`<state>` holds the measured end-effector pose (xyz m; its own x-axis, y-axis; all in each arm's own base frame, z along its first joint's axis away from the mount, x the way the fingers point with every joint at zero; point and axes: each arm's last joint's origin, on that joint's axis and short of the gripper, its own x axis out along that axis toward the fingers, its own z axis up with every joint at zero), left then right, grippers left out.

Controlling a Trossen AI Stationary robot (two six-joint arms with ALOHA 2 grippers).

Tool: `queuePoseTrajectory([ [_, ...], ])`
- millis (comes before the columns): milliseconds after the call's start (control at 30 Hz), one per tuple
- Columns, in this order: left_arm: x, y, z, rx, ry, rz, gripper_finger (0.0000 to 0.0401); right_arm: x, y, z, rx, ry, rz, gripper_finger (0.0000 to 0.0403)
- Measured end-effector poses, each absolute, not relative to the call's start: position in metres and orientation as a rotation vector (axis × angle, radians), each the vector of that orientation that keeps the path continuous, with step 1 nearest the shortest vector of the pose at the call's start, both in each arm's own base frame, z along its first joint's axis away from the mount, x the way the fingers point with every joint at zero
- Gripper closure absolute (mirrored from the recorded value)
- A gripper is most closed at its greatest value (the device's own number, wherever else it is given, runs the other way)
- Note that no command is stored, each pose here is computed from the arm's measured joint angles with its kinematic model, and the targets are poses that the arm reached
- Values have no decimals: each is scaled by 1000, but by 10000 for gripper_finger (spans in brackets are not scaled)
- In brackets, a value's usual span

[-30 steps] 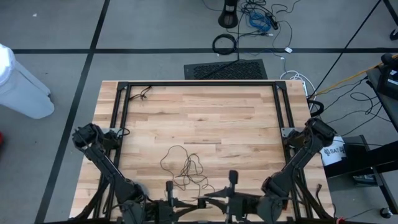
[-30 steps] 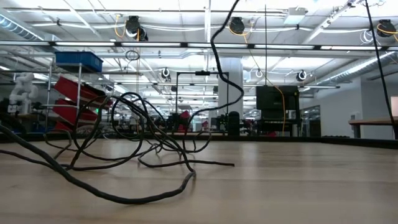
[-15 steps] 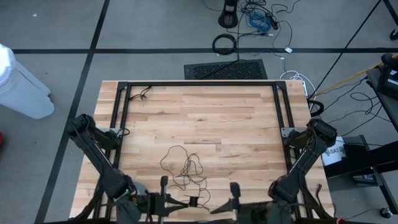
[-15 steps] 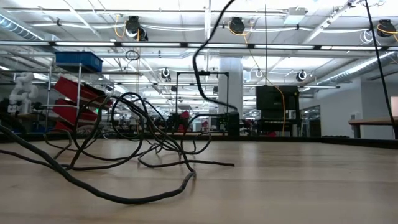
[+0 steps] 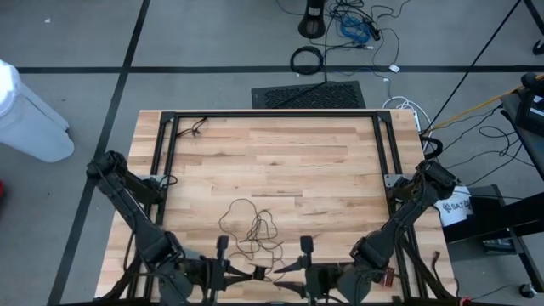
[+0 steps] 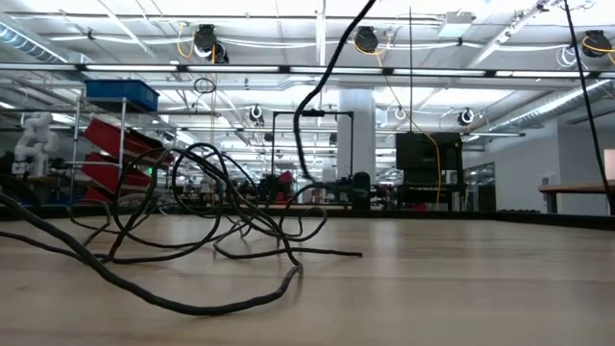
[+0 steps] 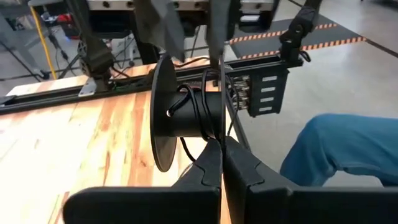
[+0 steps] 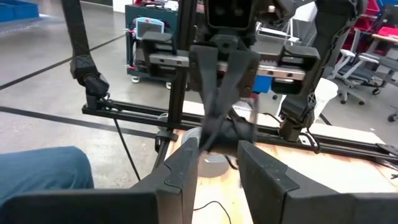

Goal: Coil cords
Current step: Coil the black wire onto the spool

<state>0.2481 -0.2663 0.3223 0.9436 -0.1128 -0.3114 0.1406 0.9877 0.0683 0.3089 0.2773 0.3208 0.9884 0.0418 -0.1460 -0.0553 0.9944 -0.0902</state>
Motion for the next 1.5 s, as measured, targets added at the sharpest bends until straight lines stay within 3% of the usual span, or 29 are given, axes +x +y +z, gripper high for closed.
queuePoseTrajectory([
  [1067, 244, -265, 314, 91, 394, -134, 401, 320, 272, 310, -110, 152, -64, 303],
  [1500, 241, -269, 315, 109, 379, -151, 401, 328, 267, 306, -48, 180, 11, 302],
])
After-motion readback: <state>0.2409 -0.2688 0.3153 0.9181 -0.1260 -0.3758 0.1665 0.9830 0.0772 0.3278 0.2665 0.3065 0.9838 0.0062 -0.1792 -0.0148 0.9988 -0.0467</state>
